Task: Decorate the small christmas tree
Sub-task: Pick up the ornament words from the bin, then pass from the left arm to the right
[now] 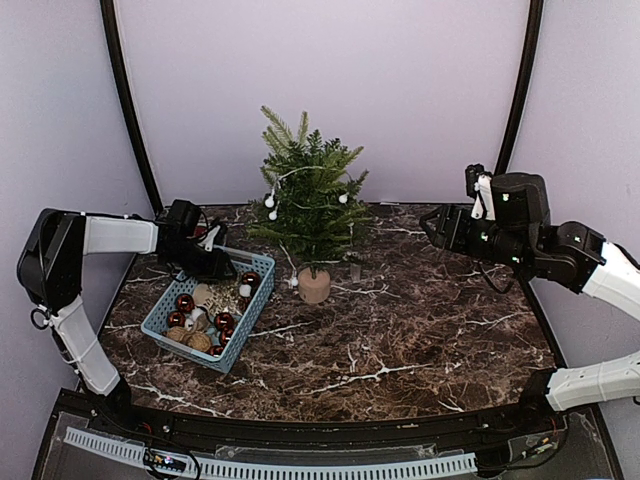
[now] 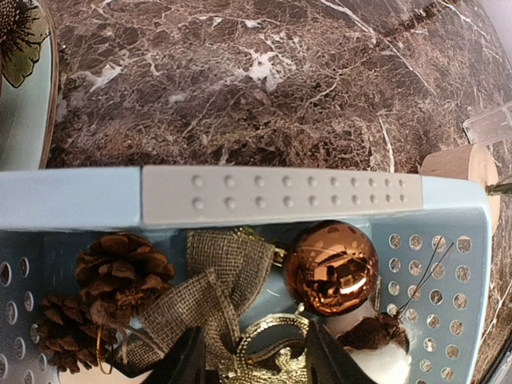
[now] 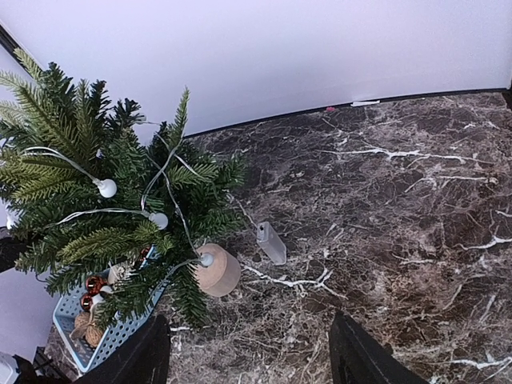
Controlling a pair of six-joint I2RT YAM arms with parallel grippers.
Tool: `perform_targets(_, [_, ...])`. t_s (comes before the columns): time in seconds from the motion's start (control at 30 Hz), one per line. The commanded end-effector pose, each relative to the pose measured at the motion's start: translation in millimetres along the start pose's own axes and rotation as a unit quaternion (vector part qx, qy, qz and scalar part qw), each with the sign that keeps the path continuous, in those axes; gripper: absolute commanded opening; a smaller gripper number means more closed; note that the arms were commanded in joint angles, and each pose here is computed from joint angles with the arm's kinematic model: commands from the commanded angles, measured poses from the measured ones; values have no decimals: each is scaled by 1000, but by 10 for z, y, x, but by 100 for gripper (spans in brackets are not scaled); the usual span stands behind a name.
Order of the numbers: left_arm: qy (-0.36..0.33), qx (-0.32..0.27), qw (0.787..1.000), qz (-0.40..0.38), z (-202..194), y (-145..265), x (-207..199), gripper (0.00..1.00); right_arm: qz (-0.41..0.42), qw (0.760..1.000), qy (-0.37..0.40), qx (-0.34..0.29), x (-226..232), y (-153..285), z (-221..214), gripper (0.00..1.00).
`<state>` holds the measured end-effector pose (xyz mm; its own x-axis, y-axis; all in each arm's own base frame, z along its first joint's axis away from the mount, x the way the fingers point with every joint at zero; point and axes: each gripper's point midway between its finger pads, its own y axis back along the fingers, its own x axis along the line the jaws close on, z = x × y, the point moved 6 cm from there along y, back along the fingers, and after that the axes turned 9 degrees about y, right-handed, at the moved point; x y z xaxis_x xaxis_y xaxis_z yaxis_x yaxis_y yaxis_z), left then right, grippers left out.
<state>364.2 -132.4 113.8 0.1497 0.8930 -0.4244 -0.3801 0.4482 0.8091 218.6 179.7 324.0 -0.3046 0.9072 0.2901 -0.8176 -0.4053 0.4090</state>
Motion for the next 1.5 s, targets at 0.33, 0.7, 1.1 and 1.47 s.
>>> perform_targets(0.33, [13,36,999,-18,-19,-109,15,33,2,1000,-6,-7,-10,45,48,70])
perform_targets(0.7, [26,43,998,-41,-41,-31,-59,11,-5,1000,-8,-7,-41,74,35,70])
perform_targets(1.1, [2,-27,997,-77,86,560,-328,0,-8,1000,-12,-22,-65,172,107,70])
perform_targets(1.47, [-14,-159,983,-86,136,1136,-477,0,9,999,-18,-26,-28,172,116,70])
